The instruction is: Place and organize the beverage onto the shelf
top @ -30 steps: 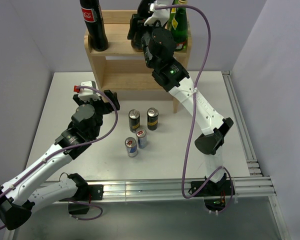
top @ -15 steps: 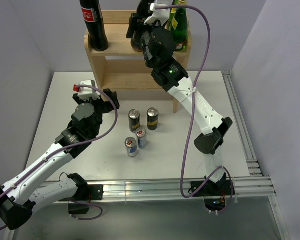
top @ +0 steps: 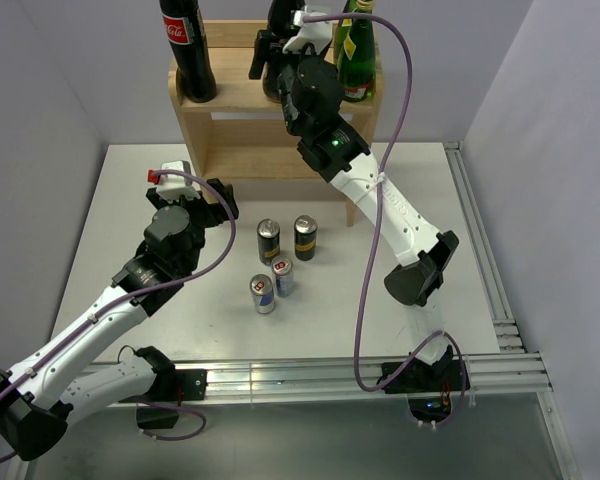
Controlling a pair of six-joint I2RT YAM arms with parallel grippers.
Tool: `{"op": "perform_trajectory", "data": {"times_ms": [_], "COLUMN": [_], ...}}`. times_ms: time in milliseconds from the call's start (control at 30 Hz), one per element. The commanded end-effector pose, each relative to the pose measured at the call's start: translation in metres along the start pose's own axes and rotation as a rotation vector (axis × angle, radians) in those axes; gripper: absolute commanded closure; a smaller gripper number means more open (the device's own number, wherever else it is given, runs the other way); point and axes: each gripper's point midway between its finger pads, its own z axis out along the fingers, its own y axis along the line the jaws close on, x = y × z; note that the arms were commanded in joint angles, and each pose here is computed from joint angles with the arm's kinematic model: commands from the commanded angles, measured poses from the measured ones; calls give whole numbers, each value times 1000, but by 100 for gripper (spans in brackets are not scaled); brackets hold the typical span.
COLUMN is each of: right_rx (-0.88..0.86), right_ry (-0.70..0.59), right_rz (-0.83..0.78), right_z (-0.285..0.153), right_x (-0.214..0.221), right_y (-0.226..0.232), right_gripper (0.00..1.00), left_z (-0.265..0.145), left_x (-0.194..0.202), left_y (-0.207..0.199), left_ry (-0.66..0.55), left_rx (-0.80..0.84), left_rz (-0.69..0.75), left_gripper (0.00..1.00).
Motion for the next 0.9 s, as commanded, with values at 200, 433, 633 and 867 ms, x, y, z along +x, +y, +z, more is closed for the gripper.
{"op": "perform_trajectory", "data": {"times_ms": [200,433,633,867], "right_rx": [10,11,12,5], "right_ry": [-43,-33,-26,-15], "right_rz": [23,48,49,50], "right_z": [9,10,11,12], "right_x": [-4,2,5,12], "right_y": [-3,-3,-4,-1], "right_gripper": [23,33,36,43], "left_z": [3,4,3,4], "left_x": [-5,-5,-6,-6], "left_y": [-2,0,1,1], "left_ry": [-27,-26,-29,-31], "left_rx": [14,10,8,7], "left_rz": [-36,-34,-36,-39], "left_gripper": [1,1,1,1]}}
